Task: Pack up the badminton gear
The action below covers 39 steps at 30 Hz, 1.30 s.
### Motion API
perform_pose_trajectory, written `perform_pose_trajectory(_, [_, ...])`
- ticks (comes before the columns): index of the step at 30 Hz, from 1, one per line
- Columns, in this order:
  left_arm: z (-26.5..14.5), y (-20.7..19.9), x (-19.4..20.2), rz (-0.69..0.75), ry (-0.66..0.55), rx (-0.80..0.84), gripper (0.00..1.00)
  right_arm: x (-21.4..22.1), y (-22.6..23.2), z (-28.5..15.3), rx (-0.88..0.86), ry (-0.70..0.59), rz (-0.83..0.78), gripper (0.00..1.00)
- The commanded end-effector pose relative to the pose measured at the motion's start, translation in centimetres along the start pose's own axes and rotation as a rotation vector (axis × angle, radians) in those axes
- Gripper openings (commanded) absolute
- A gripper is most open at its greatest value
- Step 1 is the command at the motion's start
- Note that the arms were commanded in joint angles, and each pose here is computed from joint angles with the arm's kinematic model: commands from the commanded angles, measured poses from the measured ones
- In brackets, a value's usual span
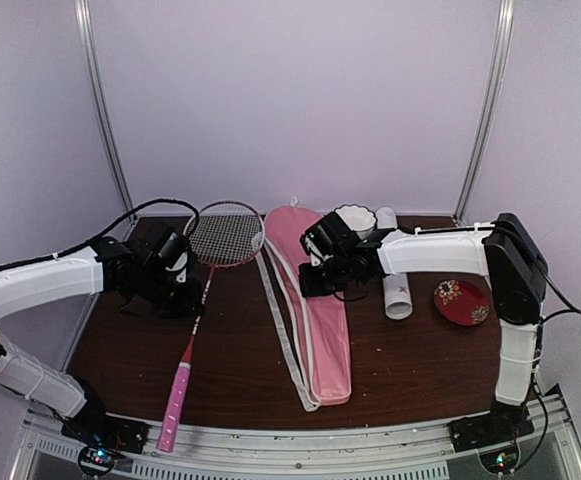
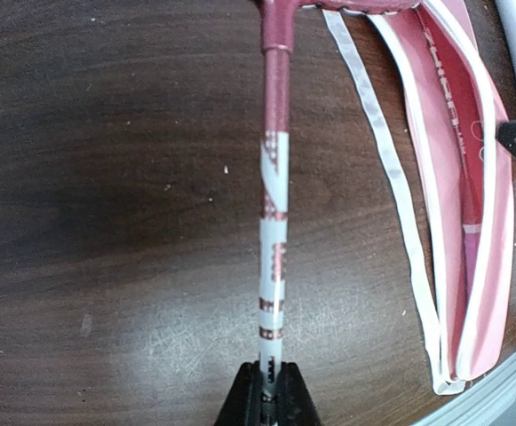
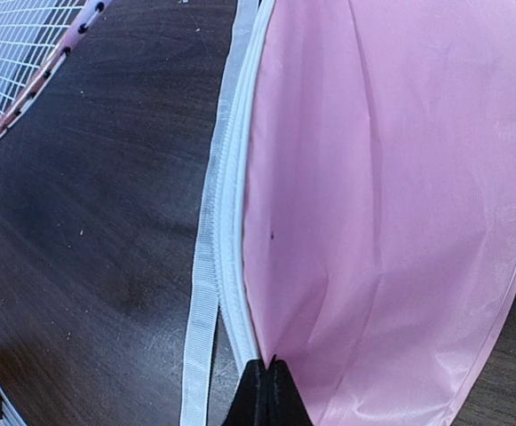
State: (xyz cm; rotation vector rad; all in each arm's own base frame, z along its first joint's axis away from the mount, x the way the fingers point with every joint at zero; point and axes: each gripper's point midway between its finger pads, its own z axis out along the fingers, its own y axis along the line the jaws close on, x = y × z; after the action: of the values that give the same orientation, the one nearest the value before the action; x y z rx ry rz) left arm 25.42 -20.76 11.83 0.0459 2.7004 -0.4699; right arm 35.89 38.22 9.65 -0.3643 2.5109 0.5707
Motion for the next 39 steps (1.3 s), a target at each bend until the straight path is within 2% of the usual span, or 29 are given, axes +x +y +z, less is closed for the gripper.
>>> perform_pose_trajectory(1, [-2.0,-0.3,-2.3,0.019,-0.03,0.002,0.0,-2.4,0.5,-1.6,-0.03,-0.078,0.009,0.0])
perform_pose_trajectory(4, [-2.4,0.2,-1.6,0.022,-0.016,-0.008,0.0,-2.5,0.2,-1.9,-0.029,-0.083,0.011,0.0])
perform_pose_trajectory(9, [-1.9,2.1,3.5,-0.002,0.066,0.007,0.0,-3.6,0.3,-2.2,-0.062,-0.104,0.037,0.0])
perform_pose_trajectory(13, [-1.5,2.9,6.9,0.036,0.114,0.006,0.0,-4.2,0.4,-2.6,-0.1,-0.128,0.069,0.0])
perform_pose_trajectory(16, [-1.5,2.3,8.0,0.088,0.119,0.013,0.0,-4.6,0.8,-2.9,-0.131,-0.138,0.076,0.0])
perform_pose_trajectory(26, [-0.4,-3.5,7.1,0.172,0.101,0.163,0.0,-4.4,3.1,-3.0,-0.227,-0.115,0.048,0.0])
perform_pose_trajectory(30, [0.9,-4.3,7.2,0.175,0.123,0.17,0.0,-4.0,4.1,-3.0,-0.239,-0.104,0.017,0.0])
perform_pose_trajectory(39, [2.7,-6.7,5.8,0.172,0.092,0.228,0.0,-2.8,6.4,-2.7,-0.286,-0.068,-0.064,0.0])
